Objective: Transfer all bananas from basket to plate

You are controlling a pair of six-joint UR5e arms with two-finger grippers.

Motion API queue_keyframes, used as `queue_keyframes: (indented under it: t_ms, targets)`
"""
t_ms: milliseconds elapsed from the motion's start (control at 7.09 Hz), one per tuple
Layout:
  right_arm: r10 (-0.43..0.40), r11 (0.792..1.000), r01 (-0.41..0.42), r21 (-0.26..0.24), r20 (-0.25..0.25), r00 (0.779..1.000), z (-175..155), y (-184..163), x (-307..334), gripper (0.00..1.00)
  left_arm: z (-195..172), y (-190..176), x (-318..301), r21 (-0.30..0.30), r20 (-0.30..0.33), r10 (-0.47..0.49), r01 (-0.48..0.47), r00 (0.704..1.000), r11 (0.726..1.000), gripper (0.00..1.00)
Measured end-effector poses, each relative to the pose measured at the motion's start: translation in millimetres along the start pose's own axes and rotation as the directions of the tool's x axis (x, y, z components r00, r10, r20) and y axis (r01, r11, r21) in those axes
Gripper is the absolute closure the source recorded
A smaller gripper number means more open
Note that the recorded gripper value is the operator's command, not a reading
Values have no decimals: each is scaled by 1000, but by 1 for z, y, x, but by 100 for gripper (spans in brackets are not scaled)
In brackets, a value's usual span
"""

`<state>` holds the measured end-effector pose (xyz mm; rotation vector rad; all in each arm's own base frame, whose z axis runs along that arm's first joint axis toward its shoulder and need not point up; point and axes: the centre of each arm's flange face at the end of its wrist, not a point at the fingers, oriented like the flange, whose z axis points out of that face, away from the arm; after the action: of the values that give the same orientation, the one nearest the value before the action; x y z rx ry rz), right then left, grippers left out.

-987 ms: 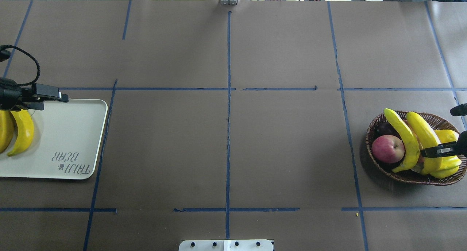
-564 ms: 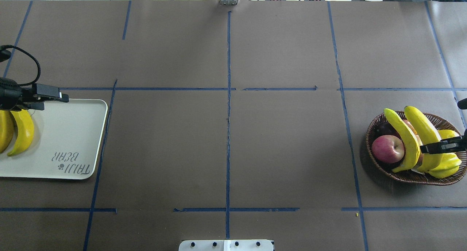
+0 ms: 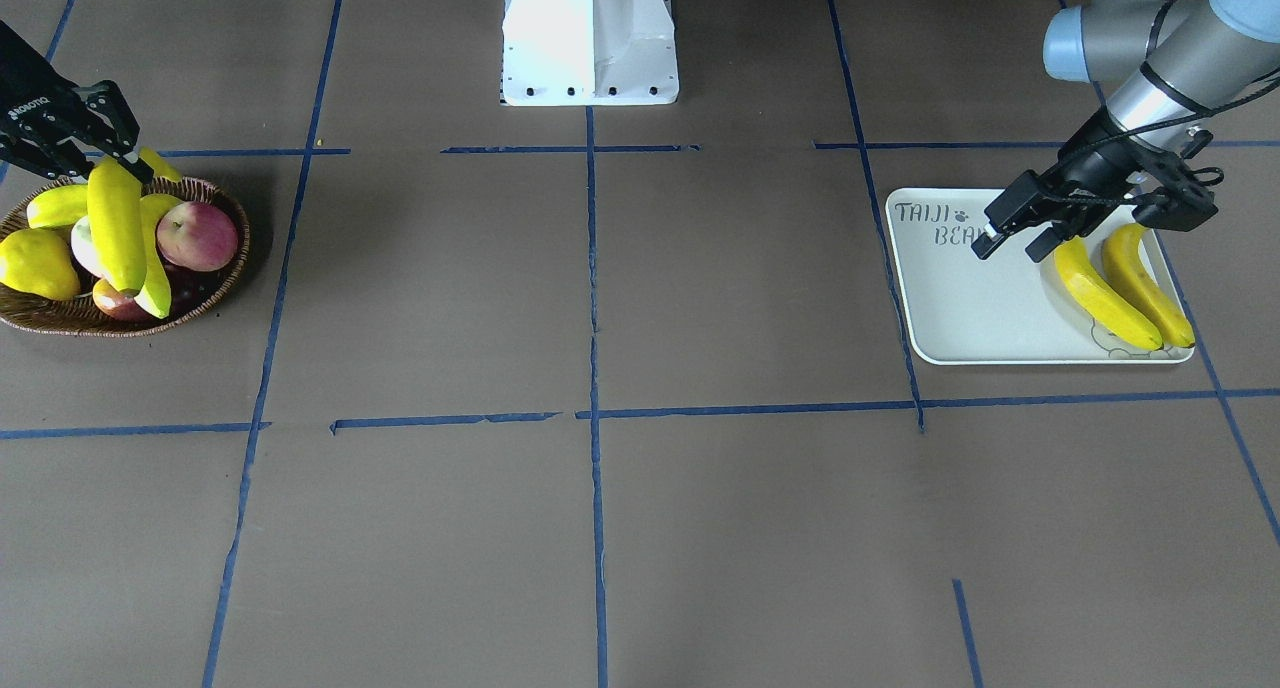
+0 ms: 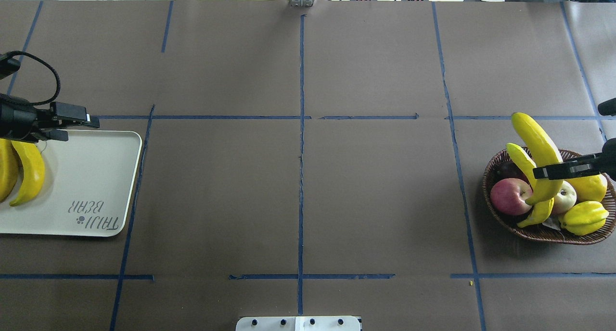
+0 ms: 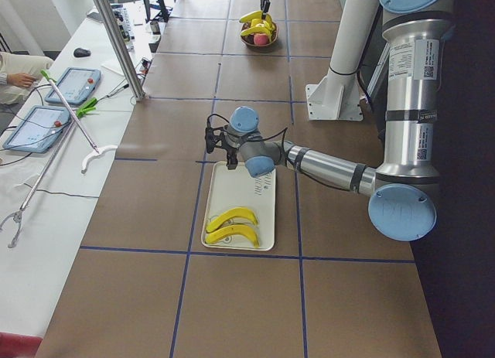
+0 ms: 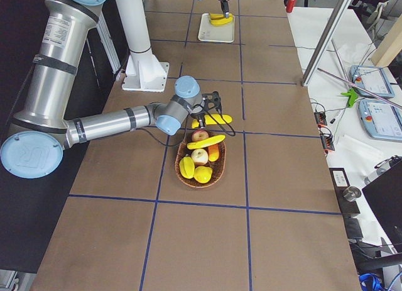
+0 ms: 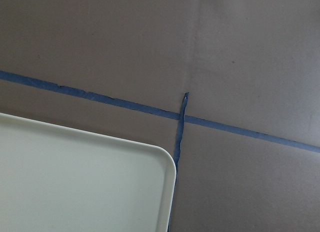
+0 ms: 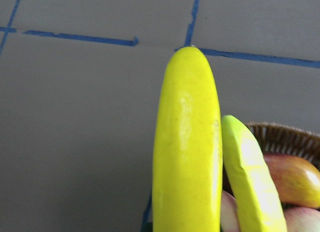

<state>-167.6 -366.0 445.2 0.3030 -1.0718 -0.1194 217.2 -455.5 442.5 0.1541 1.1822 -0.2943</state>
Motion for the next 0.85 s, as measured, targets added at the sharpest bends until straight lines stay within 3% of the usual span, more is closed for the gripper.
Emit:
queue_keyframes:
  t_ms: [282, 564, 846]
  targets:
    - [56, 998, -57, 11, 97, 994, 18, -34, -59, 100, 11, 5, 63, -24, -86, -12, 10, 996, 1000, 0]
    - [102, 995, -104, -2, 185, 977, 45, -58, -125, 100, 34, 31, 140, -100, -170, -65, 49, 983, 994, 0]
    - [135, 989, -144, 17, 258, 957, 71, -65, -203, 99, 42, 45, 189, -153, -217, -133, 101, 967, 983, 0]
